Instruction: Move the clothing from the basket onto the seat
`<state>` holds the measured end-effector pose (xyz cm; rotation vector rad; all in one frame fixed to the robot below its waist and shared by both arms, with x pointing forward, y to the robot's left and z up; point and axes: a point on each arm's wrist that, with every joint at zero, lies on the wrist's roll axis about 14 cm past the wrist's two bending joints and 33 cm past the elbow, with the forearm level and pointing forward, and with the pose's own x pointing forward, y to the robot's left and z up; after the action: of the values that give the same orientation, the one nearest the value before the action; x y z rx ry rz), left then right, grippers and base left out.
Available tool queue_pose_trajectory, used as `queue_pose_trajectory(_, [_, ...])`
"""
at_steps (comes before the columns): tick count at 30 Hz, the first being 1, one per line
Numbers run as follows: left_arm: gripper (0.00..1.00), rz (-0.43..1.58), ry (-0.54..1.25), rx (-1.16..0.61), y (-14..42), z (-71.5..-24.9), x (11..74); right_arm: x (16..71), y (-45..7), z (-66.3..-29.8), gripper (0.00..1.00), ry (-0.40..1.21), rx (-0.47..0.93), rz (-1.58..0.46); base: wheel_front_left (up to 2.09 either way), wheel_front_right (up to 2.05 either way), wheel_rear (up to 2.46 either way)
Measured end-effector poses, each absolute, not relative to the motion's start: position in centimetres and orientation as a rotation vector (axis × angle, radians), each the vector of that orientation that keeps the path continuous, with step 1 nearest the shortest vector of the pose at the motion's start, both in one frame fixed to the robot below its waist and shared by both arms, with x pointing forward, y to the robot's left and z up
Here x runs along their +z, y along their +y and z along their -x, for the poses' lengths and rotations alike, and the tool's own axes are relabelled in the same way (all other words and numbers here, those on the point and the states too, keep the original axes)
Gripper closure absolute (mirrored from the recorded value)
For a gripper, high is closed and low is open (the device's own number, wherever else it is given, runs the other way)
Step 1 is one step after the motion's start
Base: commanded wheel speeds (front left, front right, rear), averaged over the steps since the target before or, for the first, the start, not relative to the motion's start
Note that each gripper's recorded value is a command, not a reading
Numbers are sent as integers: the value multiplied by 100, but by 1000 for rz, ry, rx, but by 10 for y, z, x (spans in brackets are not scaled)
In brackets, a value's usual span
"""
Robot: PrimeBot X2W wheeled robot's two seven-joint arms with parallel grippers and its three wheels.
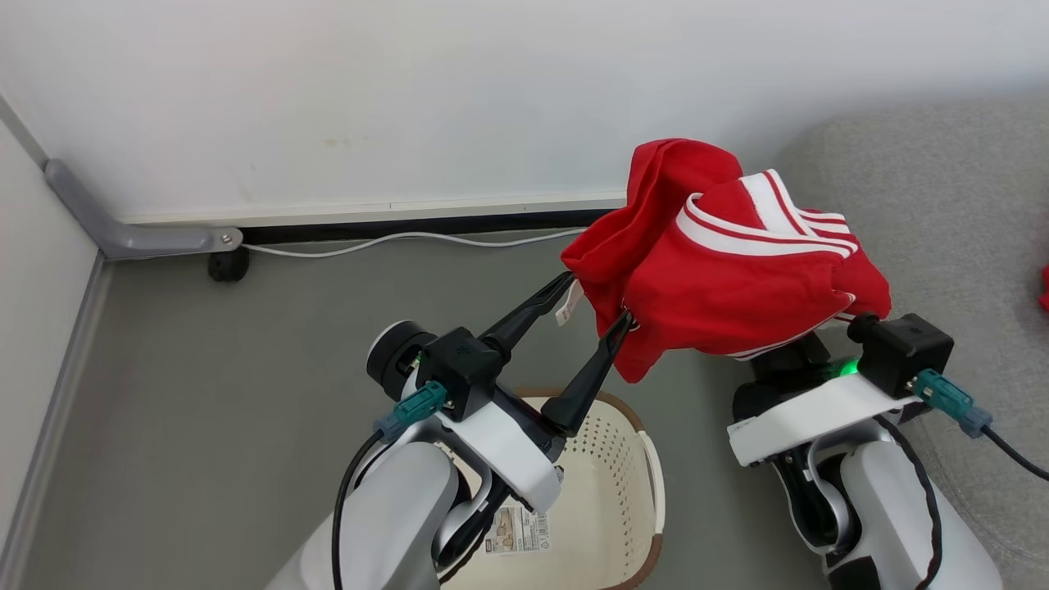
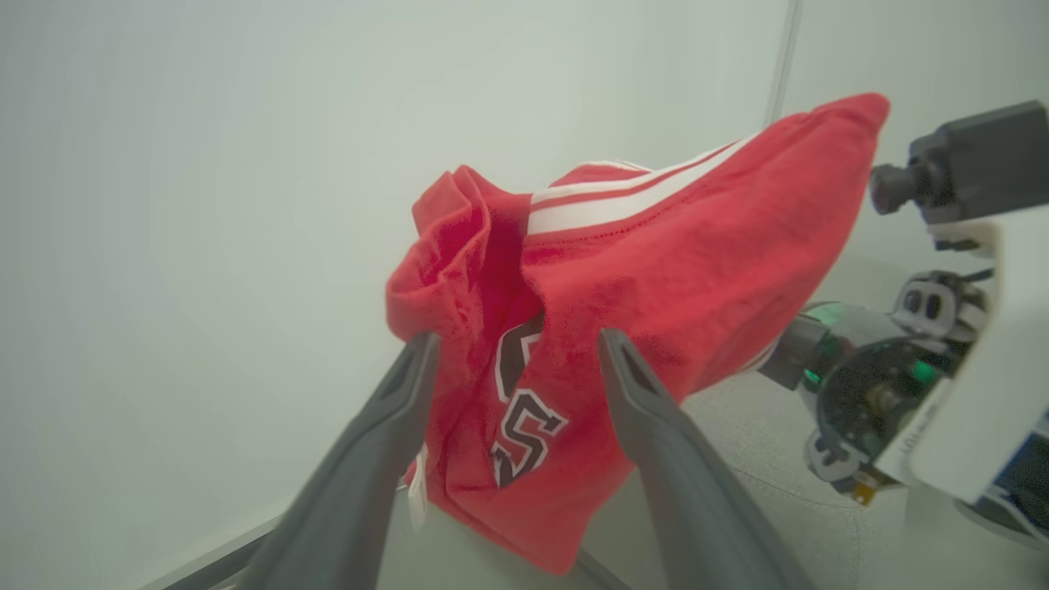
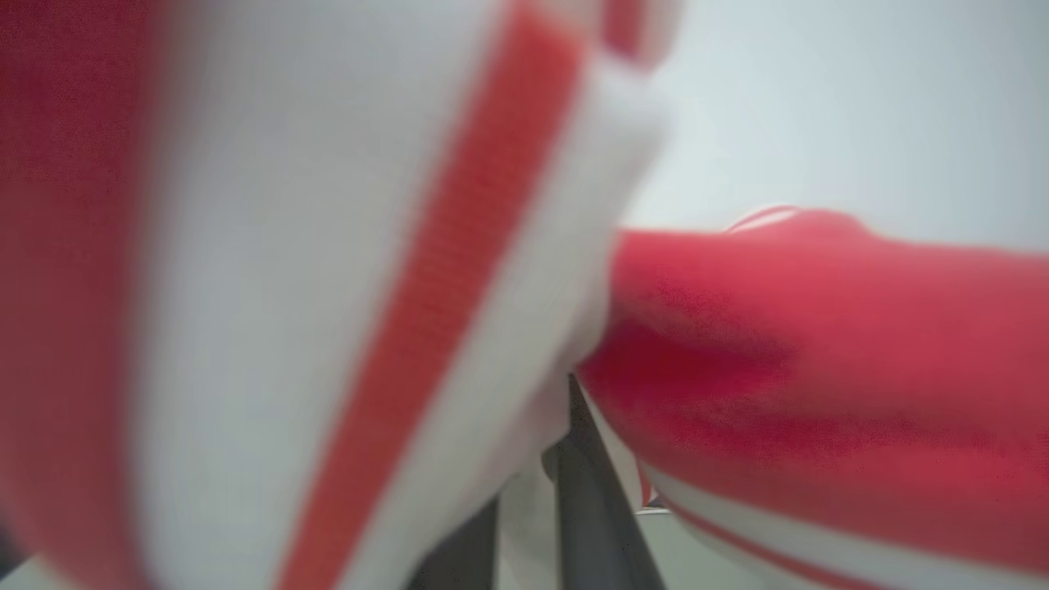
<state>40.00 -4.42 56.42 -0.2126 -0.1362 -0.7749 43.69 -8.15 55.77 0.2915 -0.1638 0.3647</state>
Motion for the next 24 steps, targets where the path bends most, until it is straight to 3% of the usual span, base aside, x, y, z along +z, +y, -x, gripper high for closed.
queue_pose_trajectory(14, [0, 197, -108, -930, -92, -389, 554, 569, -165, -417, 100, -228, 140, -268, 0, 0, 0])
queue_pose_trajectory(24, [0, 204, -81, -1067, -132, -369, 546, 572, -225, -383, 100, -259, -33, -238, 0, 0, 0])
